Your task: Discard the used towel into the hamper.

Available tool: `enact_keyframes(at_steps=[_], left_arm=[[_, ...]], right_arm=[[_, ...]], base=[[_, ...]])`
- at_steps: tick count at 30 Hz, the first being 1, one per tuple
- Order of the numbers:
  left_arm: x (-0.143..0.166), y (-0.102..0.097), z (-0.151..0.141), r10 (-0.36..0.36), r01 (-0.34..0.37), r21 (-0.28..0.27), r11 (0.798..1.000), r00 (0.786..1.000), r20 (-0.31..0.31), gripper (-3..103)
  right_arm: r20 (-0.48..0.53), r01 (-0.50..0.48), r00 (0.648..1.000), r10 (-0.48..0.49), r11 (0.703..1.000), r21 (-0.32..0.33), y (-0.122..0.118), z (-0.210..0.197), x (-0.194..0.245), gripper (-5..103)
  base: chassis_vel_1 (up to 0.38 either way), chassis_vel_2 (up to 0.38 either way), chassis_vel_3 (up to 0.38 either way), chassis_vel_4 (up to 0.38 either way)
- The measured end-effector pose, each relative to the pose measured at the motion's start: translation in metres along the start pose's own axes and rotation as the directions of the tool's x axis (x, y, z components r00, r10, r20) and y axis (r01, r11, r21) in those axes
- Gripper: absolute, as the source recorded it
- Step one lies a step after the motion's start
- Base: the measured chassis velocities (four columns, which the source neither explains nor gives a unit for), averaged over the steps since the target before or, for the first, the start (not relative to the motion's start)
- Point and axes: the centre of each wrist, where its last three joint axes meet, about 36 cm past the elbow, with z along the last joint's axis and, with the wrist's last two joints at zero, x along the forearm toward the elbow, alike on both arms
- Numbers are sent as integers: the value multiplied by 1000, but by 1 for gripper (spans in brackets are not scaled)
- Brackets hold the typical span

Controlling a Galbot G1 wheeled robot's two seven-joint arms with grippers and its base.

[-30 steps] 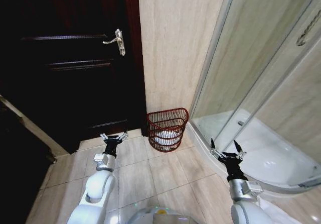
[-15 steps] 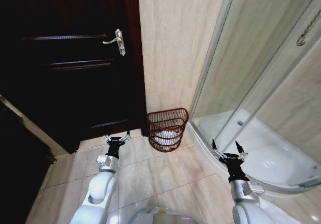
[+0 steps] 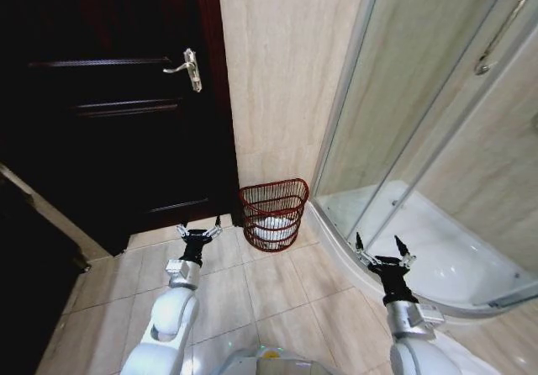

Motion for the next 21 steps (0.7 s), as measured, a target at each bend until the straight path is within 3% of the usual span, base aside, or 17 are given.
enact_keyframes(at_steps=[21], left_arm=[[4,-15,4,14,-14,-7,1000,1000,-14,100]], right_arm=[[5,-12,1000,12,1000,-22,-4,0,1,100]], base=[[-55,-139,-49,24]])
